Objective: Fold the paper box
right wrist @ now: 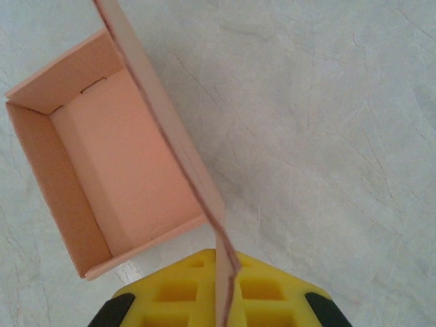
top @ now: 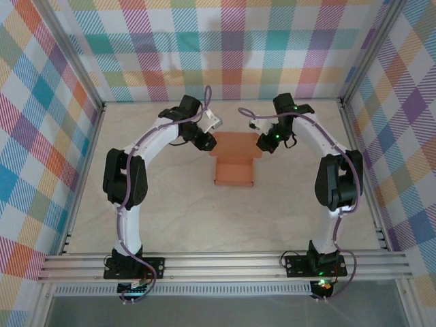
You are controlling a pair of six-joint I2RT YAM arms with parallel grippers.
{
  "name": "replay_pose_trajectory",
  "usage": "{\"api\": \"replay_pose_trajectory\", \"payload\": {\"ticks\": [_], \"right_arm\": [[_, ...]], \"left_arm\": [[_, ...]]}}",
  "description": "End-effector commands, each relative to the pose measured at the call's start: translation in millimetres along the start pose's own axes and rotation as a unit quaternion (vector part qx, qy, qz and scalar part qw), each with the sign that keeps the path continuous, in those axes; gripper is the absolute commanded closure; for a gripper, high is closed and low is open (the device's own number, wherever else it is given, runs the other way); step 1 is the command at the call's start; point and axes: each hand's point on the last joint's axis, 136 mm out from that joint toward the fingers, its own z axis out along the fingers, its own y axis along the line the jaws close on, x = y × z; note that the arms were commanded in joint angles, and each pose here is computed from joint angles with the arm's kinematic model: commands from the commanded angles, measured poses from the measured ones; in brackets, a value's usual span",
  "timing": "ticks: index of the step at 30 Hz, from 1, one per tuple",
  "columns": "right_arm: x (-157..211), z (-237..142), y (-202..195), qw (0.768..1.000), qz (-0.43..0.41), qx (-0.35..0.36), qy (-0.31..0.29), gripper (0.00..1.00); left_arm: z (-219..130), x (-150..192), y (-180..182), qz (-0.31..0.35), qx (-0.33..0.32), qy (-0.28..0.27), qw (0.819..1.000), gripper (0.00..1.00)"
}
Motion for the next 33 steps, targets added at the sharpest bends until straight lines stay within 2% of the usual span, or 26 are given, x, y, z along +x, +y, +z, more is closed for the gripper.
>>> {"api": "replay_pose_trajectory", "payload": {"ticks": [1,4,10,14,15,16,18,33], "right_arm": [[-16.3,-22.0,11.5,0.999,-0.018,-0.010,-0.027,1.00],[-16.2,-22.0,13.0,0.999,-0.016,-0.014,-0.026,1.00],[-16.4,-23.9,12.0,1.000,-0.009,-0.010,-0.026,1.00],[-19.7,-27.2,7.9,0.999,-0.001,0.007,-0.036,0.91],[-19.3,-27.6,7.1,0.999,-0.001,0.012,-0.037,0.83],[-19.2,-28.2,5.5,0.999,-0.001,0.019,-0.038,0.79],[-17.8,-30.9,2.6,0.999,0.000,0.033,-0.037,0.77],[-7.9,-20.5,1.2,1.000,0.003,0.022,-0.009,0.77]], "left_arm": [[-27.0,-10.2,-6.3,0.022,-0.017,-0.010,1.000,0.74],[-24.8,-12.0,-9.6,0.023,-0.014,-0.012,1.000,0.76],[-25.7,-20.1,-22.2,0.019,0.017,-0.030,0.999,1.00],[-25.2,-20.9,-25.1,0.021,0.018,-0.039,0.999,1.00],[-25.5,-19.9,-23.8,0.022,0.014,-0.039,0.999,1.00],[-25.0,-18.5,-23.4,0.023,0.011,-0.037,0.999,1.00],[-24.5,-15.9,-20.9,0.022,0.004,-0.030,0.999,1.00],[-24.5,-17.3,-23.1,0.023,0.011,-0.035,0.999,1.00]]}}
